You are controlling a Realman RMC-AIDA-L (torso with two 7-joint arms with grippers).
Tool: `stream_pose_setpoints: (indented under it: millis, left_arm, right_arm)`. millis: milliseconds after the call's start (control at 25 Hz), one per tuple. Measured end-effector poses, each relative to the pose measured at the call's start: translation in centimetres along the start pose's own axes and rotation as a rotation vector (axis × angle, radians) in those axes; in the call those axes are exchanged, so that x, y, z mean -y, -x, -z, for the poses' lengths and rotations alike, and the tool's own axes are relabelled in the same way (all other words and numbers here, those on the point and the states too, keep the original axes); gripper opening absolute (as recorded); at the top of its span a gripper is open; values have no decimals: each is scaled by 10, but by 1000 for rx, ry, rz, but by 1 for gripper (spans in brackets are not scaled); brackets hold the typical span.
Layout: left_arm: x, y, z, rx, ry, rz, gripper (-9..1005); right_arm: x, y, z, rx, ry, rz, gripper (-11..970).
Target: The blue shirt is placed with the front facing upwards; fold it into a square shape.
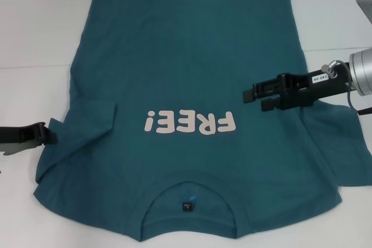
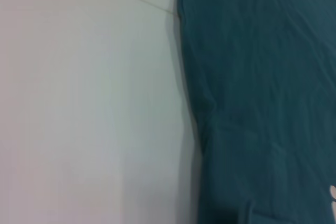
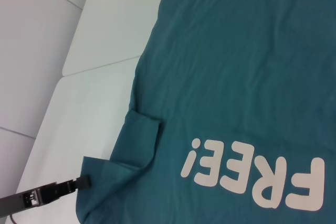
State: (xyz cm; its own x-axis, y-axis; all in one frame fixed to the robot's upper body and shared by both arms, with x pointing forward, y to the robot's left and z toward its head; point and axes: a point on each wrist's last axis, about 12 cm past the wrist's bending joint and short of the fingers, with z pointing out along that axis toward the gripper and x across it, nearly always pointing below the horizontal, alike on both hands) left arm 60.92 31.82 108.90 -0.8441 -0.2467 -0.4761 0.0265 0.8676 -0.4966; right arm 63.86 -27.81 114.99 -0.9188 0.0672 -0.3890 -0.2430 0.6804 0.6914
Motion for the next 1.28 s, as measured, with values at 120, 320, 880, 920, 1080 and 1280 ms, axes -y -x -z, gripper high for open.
stream_pose_setpoints:
  millis: [120, 320, 880, 920, 1080, 1280]
  left_arm:
    - [0, -2, 6, -4, -20, -2, 29]
    - [3, -7, 14, -31, -72, -11, 26]
    - [7, -26, 18, -128, -156, -37, 30]
    - [6, -27, 18, -130, -159, -38, 31]
    - [8, -30, 20, -146, -178, -59, 34]
    - [14, -33, 22, -192, -234, -95, 38]
  right_arm:
    - [0, 0, 0, 1, 0, 0, 699]
    - [0, 0, 0, 1, -1, 0, 698]
    - [0, 0, 0, 1, -1, -1, 693]
    - [1, 0, 0, 1, -1, -1, 692]
    - [1, 0, 0, 0, -1, -2, 691]
    - [1, -1, 0, 2, -1, -2, 689]
